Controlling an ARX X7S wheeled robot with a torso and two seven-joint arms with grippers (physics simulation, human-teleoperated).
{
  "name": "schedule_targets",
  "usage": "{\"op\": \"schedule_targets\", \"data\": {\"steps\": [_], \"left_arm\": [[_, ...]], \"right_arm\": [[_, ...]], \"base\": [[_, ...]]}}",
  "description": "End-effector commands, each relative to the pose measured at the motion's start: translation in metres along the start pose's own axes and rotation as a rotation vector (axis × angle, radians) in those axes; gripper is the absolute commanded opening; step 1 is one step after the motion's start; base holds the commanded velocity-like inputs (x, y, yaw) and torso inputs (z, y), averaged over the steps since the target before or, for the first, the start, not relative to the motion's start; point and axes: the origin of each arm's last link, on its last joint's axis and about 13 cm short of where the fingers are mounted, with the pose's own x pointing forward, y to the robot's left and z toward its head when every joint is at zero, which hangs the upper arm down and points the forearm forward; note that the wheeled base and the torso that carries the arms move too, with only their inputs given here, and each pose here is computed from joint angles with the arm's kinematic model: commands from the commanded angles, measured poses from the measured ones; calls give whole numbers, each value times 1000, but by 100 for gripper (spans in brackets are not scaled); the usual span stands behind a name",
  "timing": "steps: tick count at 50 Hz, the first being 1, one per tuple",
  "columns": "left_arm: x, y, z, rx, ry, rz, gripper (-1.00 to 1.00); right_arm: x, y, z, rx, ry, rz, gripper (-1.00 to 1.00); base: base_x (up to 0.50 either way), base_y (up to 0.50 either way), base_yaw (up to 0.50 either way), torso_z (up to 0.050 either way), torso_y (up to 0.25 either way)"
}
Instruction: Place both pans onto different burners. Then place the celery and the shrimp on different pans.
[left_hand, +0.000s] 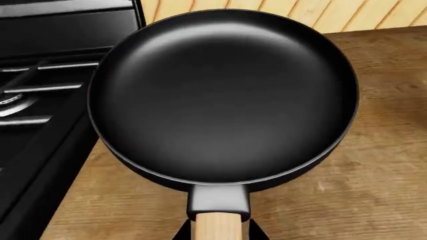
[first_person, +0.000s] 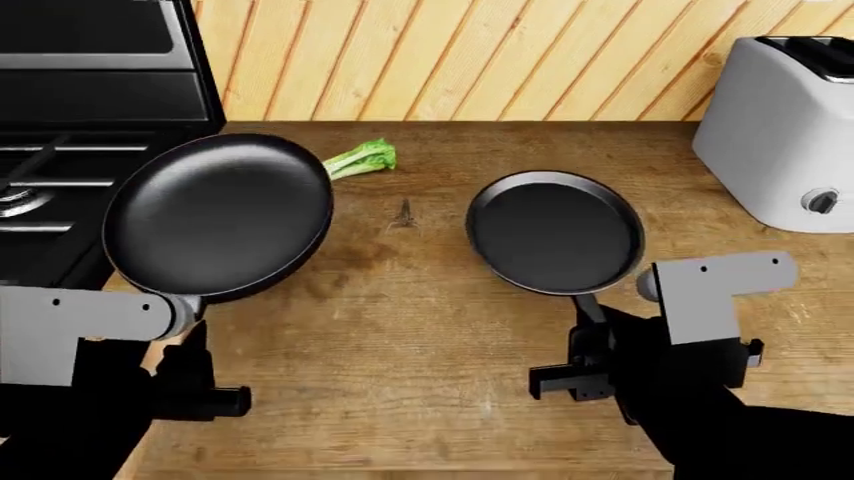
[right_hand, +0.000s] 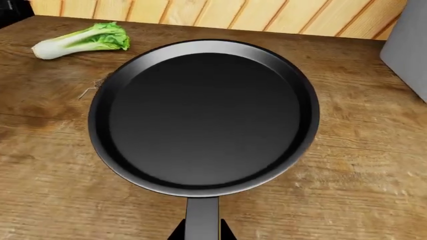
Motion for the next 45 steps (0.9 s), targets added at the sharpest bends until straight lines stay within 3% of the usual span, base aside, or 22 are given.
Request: {"op": "schedule_targets", "data": {"steps": [1,17,34,45], "left_arm": [[0,4,6,-15,-68,29,-100],[2,6,4,-20,-64,32,-100],[-4,9,16,-23,-75,36,-100],[-1,8,10,-21,-70,39,-100]], "right_arm": [[-1,-2,9,6,-83,-46,-100],[0,-3,10,8,-101,-67,-100],[-3,0,12,-4,-112,-50,-100],[-3,0,12,-6,-112,-50,-100]], "base": [[-500,102,0,0,0],[-68,26,0,2,3],[0,500,0,2,5],[0,500,0,1,4]]}}
